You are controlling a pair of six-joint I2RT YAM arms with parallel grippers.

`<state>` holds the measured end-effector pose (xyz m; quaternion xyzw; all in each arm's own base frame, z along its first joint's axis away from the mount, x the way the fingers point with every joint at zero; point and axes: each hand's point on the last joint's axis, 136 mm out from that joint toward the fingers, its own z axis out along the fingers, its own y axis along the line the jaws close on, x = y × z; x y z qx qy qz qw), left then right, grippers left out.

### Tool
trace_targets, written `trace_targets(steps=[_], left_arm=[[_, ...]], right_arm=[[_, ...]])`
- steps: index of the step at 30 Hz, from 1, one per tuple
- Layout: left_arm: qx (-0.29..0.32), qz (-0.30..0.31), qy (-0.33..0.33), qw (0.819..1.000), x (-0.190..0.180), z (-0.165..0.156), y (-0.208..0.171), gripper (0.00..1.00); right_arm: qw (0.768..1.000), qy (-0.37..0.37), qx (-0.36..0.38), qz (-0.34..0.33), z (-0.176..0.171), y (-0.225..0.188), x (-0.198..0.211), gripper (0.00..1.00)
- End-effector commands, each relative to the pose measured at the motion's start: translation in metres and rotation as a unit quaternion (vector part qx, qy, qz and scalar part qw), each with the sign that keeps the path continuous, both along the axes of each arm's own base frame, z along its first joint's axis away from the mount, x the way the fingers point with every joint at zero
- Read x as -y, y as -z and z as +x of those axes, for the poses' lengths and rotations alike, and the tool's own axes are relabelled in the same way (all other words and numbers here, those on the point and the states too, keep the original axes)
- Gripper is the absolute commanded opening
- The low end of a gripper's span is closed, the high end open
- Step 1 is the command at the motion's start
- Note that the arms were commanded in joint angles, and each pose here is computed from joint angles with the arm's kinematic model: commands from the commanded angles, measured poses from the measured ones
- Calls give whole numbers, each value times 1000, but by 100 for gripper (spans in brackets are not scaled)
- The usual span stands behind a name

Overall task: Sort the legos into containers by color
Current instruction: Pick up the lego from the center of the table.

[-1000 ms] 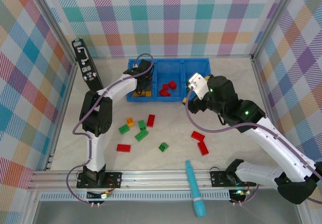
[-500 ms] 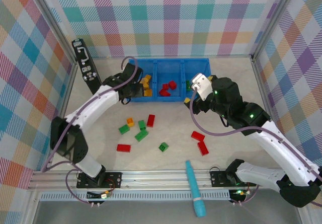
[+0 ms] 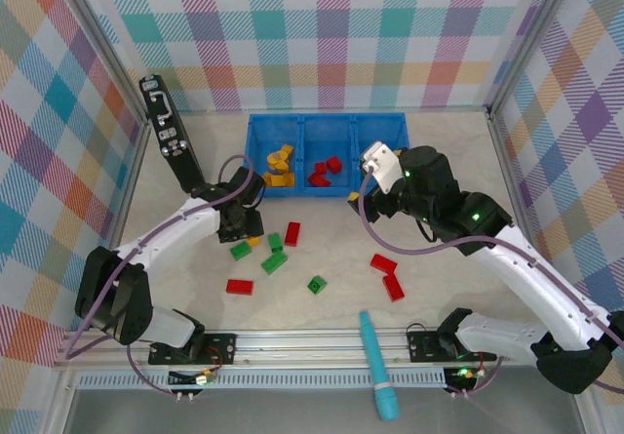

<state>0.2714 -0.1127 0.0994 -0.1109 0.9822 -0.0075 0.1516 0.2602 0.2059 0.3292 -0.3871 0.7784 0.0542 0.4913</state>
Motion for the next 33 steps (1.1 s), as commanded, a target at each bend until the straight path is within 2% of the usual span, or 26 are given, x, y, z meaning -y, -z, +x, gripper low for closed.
trace_targets(steps=[1, 13, 26, 29, 33], left_arm=[[3, -34, -12, 999, 13, 3, 5, 58], [-30, -30, -13, 999, 22, 8, 48, 58], [-53, -18, -5, 998, 25, 12, 75, 38], [-51, -17, -2, 999, 26, 14, 73, 31], [-33, -13, 9, 999, 28, 25, 54, 27]], right_arm=[[1000, -7, 6, 26, -2, -17, -7, 99], [1000, -3, 7, 14, 1, -13, -5, 99], [1000, -2, 4, 7, 3, -10, -6, 99], [1000, -1, 3, 5, 2, -9, -5, 99], [1000, 2, 2, 2, 2, -6, -3, 99]])
